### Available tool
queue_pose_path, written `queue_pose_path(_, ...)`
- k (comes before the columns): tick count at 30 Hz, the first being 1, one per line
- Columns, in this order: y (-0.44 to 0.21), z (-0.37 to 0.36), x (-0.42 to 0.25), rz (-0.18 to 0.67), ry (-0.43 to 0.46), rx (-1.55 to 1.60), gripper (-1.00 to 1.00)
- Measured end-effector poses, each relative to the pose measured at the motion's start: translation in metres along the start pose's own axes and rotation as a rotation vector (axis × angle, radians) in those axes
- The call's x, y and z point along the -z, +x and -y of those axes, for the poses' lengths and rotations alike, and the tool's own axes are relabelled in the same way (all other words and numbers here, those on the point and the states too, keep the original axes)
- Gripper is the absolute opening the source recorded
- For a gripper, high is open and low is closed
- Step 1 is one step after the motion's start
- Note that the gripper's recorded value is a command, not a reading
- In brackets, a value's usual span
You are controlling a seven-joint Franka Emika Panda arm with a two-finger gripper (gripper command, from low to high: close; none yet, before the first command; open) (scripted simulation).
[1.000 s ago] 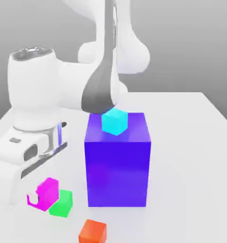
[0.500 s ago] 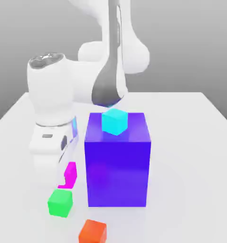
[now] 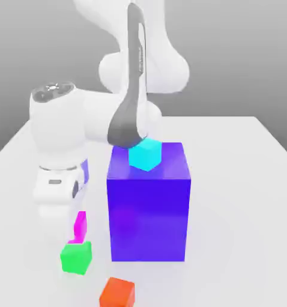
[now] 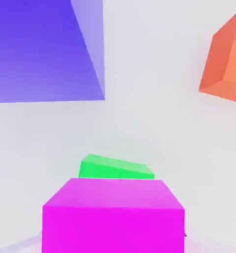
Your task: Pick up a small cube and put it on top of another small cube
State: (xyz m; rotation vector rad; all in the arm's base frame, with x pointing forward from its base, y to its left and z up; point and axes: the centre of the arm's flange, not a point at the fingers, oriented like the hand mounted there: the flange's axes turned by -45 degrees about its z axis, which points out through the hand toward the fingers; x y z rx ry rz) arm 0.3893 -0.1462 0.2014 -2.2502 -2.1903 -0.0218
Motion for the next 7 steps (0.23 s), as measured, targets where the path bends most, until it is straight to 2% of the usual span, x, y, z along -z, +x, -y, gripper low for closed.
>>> queue_pose_path(6, 0.0, 0.003, -0.022, 0.007, 0.008, 0.002, -1.0)
queue_pose_path(7, 0.0, 0.003, -0.025, 0.009, 0.009, 0.003, 1.0)
